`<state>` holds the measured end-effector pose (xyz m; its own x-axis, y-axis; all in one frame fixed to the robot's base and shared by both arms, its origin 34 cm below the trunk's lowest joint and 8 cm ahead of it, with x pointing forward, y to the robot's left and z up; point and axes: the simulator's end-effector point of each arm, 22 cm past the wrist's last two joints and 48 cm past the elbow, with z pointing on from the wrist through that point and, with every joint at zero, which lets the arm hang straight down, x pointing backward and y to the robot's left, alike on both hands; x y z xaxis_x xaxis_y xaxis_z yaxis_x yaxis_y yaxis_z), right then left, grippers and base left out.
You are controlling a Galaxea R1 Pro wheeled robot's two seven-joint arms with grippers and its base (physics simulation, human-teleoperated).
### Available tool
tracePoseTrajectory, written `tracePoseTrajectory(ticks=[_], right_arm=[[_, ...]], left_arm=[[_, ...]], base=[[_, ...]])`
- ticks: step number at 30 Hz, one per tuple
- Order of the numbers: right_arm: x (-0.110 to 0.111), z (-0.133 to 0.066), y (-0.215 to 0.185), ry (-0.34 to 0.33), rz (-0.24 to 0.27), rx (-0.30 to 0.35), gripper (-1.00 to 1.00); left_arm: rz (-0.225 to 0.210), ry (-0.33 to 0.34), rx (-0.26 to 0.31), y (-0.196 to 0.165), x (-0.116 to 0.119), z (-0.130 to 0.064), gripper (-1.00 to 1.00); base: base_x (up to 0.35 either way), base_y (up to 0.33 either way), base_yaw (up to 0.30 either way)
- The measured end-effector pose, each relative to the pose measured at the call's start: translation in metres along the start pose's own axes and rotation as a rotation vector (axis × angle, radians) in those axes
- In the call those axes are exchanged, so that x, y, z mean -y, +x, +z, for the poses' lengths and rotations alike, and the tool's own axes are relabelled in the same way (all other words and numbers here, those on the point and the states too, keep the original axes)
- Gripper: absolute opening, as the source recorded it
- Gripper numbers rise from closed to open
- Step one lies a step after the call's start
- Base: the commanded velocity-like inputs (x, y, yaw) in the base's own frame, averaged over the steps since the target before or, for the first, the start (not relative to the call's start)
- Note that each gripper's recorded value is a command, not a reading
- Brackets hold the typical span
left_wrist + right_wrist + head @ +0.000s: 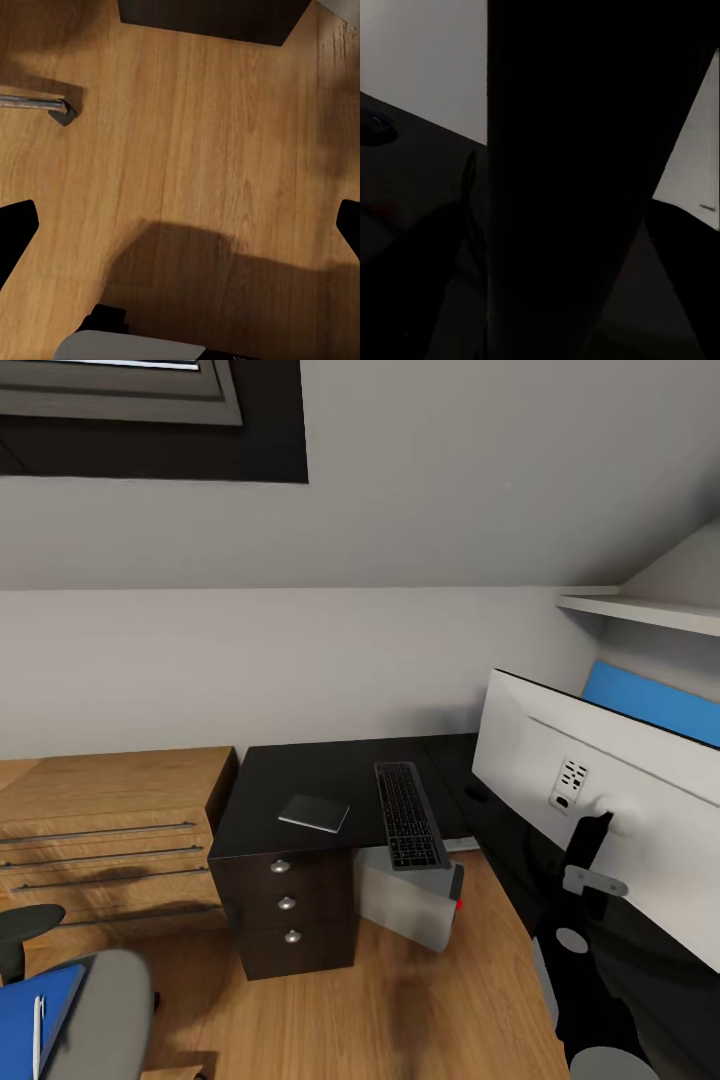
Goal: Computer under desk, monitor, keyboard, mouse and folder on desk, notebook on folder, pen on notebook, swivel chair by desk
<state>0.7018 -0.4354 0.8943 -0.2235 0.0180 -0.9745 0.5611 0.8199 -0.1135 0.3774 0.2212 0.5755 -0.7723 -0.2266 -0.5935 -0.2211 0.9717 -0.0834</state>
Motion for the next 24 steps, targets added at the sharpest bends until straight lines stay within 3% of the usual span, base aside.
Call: tracePoseTrajectory(ticks=[24], right_arm=[[-0.0010,0.0002,-0.0007,-0.006,0.007,0.003,-1.00]], left_arm=[[0.001,0.000,0.000,0.0001,0.0001,0.0000,1.00]], base=[[0.000,0.000,0.000]])
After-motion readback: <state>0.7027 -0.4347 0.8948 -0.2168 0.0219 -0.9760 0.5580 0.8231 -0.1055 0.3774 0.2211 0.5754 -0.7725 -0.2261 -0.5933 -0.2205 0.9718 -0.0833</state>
